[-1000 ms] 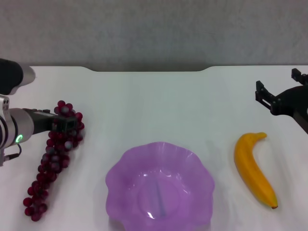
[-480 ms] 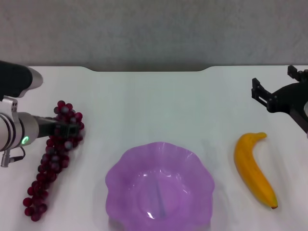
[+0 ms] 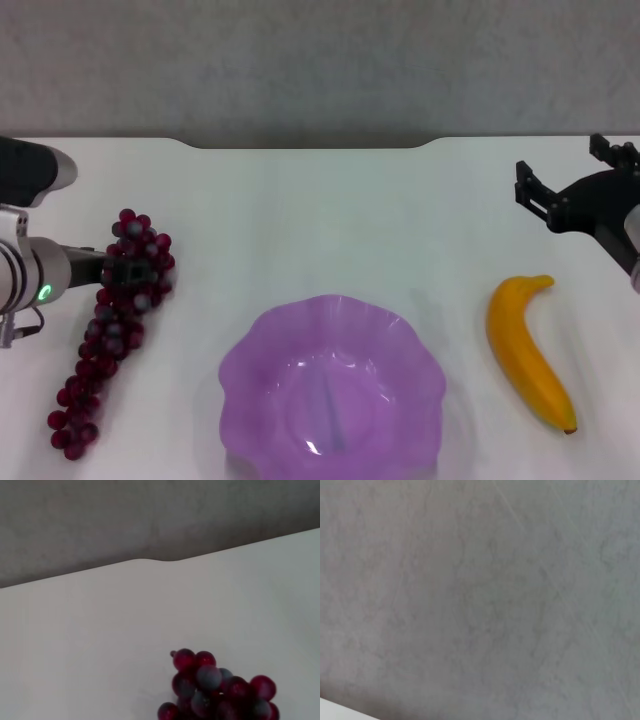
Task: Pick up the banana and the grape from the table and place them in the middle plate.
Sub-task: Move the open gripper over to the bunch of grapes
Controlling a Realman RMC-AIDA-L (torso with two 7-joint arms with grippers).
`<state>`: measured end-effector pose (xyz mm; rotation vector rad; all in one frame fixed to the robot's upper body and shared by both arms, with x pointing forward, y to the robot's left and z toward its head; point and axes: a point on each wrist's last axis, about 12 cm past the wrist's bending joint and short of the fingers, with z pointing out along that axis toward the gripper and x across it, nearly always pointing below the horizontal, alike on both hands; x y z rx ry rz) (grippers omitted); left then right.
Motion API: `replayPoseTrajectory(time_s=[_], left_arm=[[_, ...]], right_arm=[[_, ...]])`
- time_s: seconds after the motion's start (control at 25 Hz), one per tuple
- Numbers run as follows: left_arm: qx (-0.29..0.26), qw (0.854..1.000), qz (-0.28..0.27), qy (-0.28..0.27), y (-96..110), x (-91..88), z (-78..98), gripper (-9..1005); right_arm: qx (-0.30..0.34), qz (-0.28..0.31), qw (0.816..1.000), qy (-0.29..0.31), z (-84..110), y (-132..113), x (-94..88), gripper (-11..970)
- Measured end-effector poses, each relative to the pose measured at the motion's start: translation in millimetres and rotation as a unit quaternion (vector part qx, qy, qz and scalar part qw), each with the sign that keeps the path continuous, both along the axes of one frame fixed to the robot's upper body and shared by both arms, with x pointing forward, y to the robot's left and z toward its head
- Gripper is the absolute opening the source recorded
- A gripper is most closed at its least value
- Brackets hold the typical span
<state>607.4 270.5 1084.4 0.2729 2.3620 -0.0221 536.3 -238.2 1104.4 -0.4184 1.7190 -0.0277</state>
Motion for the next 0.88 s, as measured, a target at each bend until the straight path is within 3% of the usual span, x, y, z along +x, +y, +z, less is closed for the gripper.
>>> replayPoseTrajectory(time_s=[0.88], left_arm=[[0.012, 1.000, -0.009, 0.018, -6.9, 8.0, -15.3, 682]], right_arm=[[-0.002, 0.012, 1.000, 0.001, 1.2, 5.9, 4.5, 888]])
